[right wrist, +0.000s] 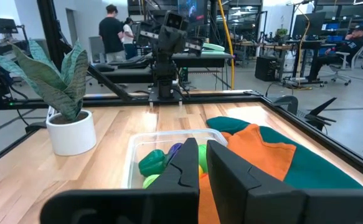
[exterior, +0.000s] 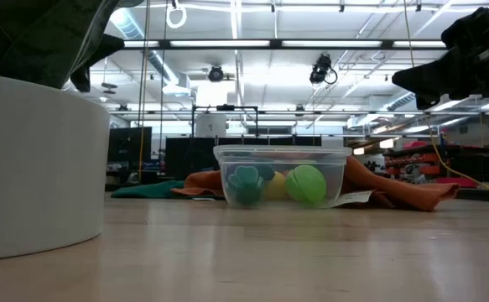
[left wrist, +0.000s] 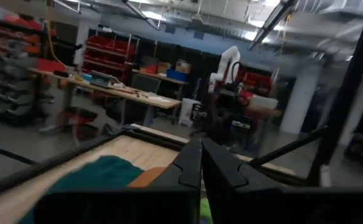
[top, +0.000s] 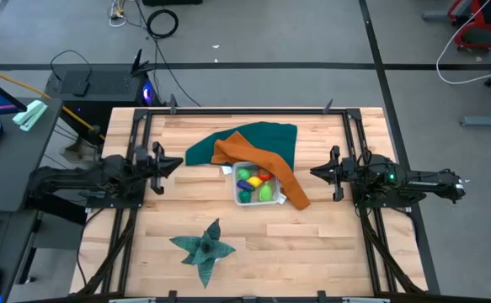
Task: Pick and placing Produce into tupperware
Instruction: Return to Home Position
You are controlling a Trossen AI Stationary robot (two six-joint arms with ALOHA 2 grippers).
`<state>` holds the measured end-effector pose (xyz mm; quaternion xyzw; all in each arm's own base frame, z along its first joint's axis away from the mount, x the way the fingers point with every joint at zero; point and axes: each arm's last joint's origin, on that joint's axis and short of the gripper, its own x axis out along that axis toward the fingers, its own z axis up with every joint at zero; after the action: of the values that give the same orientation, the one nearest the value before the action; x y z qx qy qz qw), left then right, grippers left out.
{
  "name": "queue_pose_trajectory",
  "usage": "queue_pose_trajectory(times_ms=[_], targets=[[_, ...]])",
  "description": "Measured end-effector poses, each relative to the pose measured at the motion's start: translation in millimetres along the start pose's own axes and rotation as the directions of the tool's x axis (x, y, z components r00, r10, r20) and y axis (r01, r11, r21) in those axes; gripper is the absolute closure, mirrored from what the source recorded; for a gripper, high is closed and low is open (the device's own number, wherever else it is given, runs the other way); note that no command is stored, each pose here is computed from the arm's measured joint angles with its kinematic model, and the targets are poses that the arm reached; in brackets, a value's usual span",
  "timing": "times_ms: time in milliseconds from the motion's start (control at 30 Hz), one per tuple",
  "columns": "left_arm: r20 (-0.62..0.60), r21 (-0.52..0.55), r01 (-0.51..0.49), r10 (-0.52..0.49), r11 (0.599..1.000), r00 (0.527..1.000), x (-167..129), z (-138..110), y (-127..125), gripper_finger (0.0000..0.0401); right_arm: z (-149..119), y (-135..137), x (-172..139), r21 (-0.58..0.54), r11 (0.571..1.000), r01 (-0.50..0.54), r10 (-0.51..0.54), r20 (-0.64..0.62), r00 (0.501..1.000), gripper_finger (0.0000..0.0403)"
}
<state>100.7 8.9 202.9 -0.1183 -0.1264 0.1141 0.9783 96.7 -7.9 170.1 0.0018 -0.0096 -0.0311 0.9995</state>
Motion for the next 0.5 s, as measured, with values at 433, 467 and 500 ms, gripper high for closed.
queue_pose_trajectory(times_ms=[433, 467, 500], targets=[[0.042, 0.008, 0.040, -0.040, 0.999, 0.998, -1.1, -8.2, 1.1, 0.0372, -0.2, 0.0, 0.1, 0.000, 1.000, 0.000, 0.000, 0.000, 1.000, 0.0403], [0.041, 0.011, 0.040, -0.041, 0.999, 0.998, -1.1, -8.3, 1.1, 0.0372, -0.2, 0.0, 0.1, 0.000, 1.000, 0.000, 0.000, 0.000, 1.000, 0.0403], [0.039, 0.017, 0.039, -0.040, 0.999, 0.998, -1.1, -8.6, 1.1, 0.0373, -0.2, 0.0, 0.1, 0.000, 1.000, -0.001, 0.001, 0.000, 1.000, 0.0403]])
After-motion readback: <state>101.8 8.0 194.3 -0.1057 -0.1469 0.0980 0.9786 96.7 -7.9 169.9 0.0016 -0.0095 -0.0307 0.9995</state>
